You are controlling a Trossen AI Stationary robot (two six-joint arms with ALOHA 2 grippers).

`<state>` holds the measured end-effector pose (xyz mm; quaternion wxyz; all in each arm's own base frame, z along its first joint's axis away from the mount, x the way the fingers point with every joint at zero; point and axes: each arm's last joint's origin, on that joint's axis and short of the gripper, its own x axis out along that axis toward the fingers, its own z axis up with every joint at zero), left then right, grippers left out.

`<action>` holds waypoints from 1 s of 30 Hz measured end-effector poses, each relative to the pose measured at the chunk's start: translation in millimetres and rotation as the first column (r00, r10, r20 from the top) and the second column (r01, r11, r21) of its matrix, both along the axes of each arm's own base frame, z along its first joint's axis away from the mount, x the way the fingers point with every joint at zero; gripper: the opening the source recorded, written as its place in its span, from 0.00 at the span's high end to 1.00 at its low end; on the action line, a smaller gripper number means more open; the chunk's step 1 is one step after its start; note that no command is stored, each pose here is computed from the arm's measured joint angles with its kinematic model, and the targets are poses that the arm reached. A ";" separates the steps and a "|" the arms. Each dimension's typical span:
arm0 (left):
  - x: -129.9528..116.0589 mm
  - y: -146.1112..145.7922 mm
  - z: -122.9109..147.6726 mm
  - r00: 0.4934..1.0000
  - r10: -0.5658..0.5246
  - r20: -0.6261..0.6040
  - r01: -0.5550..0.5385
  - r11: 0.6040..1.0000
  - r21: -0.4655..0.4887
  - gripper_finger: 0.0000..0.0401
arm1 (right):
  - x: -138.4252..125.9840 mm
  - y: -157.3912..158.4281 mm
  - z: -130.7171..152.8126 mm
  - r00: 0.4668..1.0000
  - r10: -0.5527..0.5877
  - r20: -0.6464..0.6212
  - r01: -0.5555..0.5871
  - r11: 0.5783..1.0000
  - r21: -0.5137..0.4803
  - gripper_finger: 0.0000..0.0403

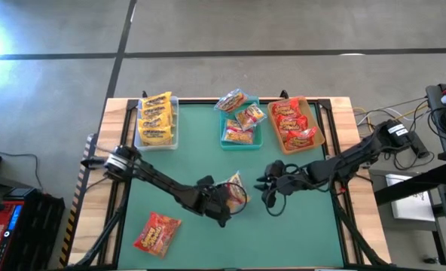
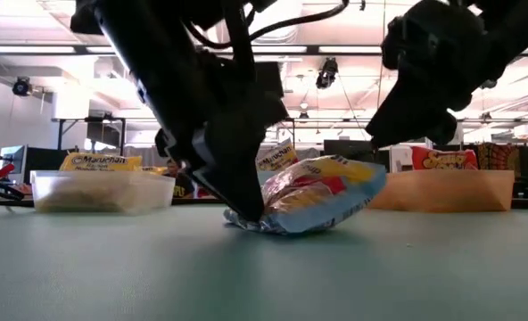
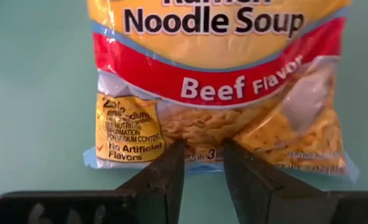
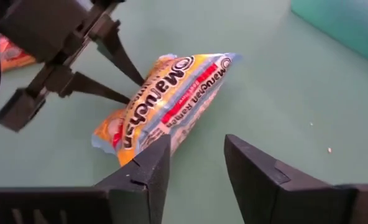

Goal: Sort Maruchan noodles
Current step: Put the blue noodle pack into the green bin

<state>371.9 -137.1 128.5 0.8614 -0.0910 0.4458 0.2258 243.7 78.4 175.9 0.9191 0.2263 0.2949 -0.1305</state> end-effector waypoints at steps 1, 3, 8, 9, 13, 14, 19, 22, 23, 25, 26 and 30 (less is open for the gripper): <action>0.7 -0.2 -3.5 1.000 0.004 -0.003 -0.004 1.000 0.011 0.76 | 0.3 -1.6 -0.5 1.000 -0.006 -0.006 0.006 1.000 0.019 0.64; 2.2 -0.3 -8.7 1.000 0.008 -0.002 -0.008 1.000 0.023 0.76 | 0.7 -4.7 -1.5 1.000 -0.018 -0.020 0.020 0.998 0.062 0.61; 3.5 -1.2 -15.9 1.000 0.007 -0.004 -0.007 0.998 0.062 0.76 | 2.7 -9.5 -1.3 0.998 -0.054 -0.019 0.056 0.990 0.130 0.50; 3.7 -1.2 -16.1 1.000 0.007 -0.002 -0.007 0.998 0.068 0.76 | 3.0 -10.5 -1.3 0.998 -0.066 -0.018 0.068 0.988 0.141 0.48; 4.9 -1.2 -16.5 1.000 -0.010 0.007 0.009 0.995 0.100 0.76 | 3.6 -12.9 -1.3 0.996 -0.091 -0.017 0.093 0.983 0.159 0.41; 5.3 -1.2 -16.6 1.000 -0.014 0.010 0.013 0.994 0.110 0.76 | 3.7 -12.9 -1.2 0.995 -0.095 -0.017 0.096 0.982 0.164 0.39; 9.4 1.0 -16.4 0.999 -0.041 0.033 0.035 0.987 0.155 0.76 | 3.6 -12.7 -1.2 0.993 -0.113 -0.017 0.115 0.975 0.190 0.35; 11.9 3.9 -16.2 0.998 -0.046 0.042 0.038 0.986 0.160 0.76 | 3.7 -12.7 -1.3 0.992 -0.125 -0.017 0.126 0.971 0.204 0.35; 12.6 4.8 -16.7 0.998 -0.046 0.044 0.038 0.986 0.161 0.76 | 3.7 -12.7 -1.3 0.991 -0.129 -0.017 0.130 0.970 0.208 0.35; 14.9 6.2 -20.1 0.998 -0.041 0.052 0.032 0.985 0.168 0.76 | 3.5 -12.8 -1.6 0.990 -0.139 -0.019 0.140 0.965 0.221 0.35; 15.8 7.0 -22.0 0.998 -0.037 0.054 0.027 0.985 0.170 0.76 | 3.4 -12.8 -1.8 0.990 -0.143 -0.020 0.144 0.964 0.225 0.35; 19.0 7.3 -31.4 0.998 -0.027 0.064 0.015 0.983 0.183 0.76 | 2.8 -13.0 -2.8 0.987 -0.159 -0.023 0.160 0.958 0.238 0.35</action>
